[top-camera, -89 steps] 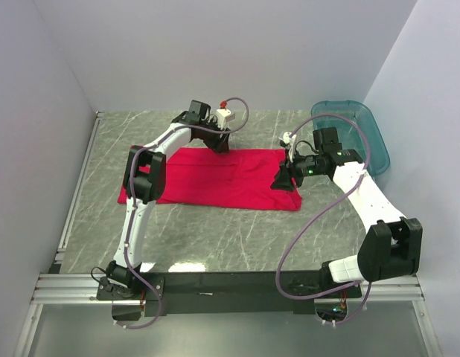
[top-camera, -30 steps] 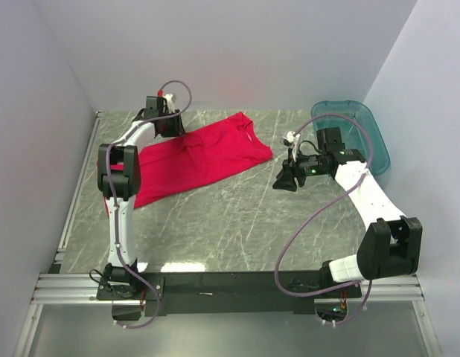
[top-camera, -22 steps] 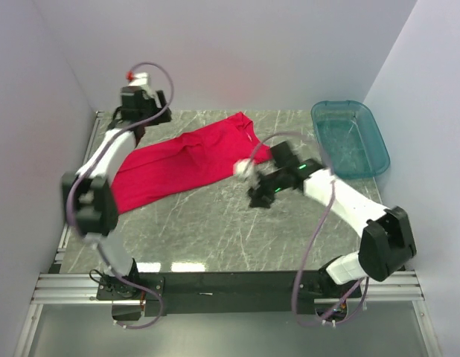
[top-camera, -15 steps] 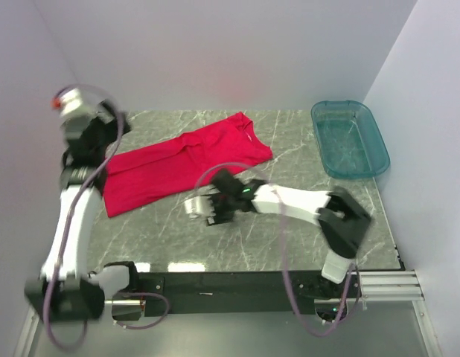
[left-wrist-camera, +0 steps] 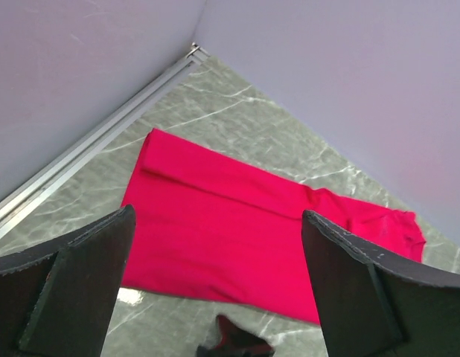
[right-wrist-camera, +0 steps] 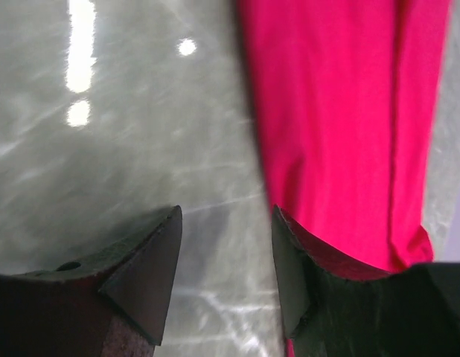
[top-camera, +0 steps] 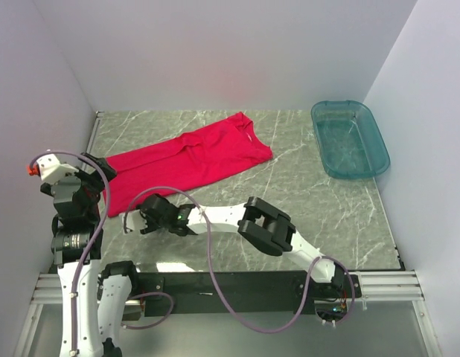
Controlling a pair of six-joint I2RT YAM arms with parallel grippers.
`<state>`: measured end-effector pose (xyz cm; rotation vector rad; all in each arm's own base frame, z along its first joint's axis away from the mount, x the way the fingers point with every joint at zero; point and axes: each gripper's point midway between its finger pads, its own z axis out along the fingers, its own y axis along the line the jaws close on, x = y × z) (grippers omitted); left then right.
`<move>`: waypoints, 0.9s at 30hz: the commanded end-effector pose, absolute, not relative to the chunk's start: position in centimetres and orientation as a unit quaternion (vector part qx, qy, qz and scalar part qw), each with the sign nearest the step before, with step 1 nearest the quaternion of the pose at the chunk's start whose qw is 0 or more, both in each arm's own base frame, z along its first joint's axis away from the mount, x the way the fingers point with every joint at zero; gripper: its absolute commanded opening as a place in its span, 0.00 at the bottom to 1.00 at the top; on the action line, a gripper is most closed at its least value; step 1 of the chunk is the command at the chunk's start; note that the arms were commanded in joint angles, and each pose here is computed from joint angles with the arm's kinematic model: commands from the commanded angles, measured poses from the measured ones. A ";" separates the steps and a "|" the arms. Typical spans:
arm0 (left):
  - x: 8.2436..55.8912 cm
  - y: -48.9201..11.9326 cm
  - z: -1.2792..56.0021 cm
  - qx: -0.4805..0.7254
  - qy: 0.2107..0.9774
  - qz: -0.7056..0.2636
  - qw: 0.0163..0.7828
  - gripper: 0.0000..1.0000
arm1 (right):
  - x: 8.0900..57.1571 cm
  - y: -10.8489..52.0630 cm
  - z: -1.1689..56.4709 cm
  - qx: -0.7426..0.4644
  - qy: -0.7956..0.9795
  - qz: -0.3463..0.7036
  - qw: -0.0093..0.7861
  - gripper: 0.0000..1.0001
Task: Fold and stack the t-shirts
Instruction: Fold the tshirt
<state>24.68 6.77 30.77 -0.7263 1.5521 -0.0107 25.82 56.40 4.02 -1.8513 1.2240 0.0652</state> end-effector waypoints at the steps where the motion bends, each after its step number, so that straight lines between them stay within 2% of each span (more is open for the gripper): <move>1: 23.7 7.2 31.0 -0.320 0.694 0.019 0.645 0.98 | 29.3 57.3 5.8 -0.696 0.522 -0.010 0.492 0.59; 11: 23.6 6.3 30.6 -0.304 0.706 0.002 0.639 0.98 | 31.8 57.9 2.6 -0.688 0.528 -0.055 0.494 0.57; 16: 23.4 6.4 30.5 -0.302 0.709 0.009 0.637 0.98 | 31.9 58.2 2.8 -0.688 0.525 -0.058 0.498 0.41; 21: 23.4 6.1 30.6 -0.300 0.710 0.002 0.637 0.97 | 31.6 58.3 2.8 -0.693 0.522 -0.050 0.495 0.03; 22: 23.4 6.0 30.6 -0.300 0.712 -0.001 0.635 0.97 | 31.5 58.3 2.8 -0.694 0.522 -0.047 0.493 0.00; 27: 23.5 5.7 30.4 -0.295 0.714 -0.011 0.634 0.97 | 30.0 57.6 4.3 -0.698 0.520 -0.008 0.493 0.00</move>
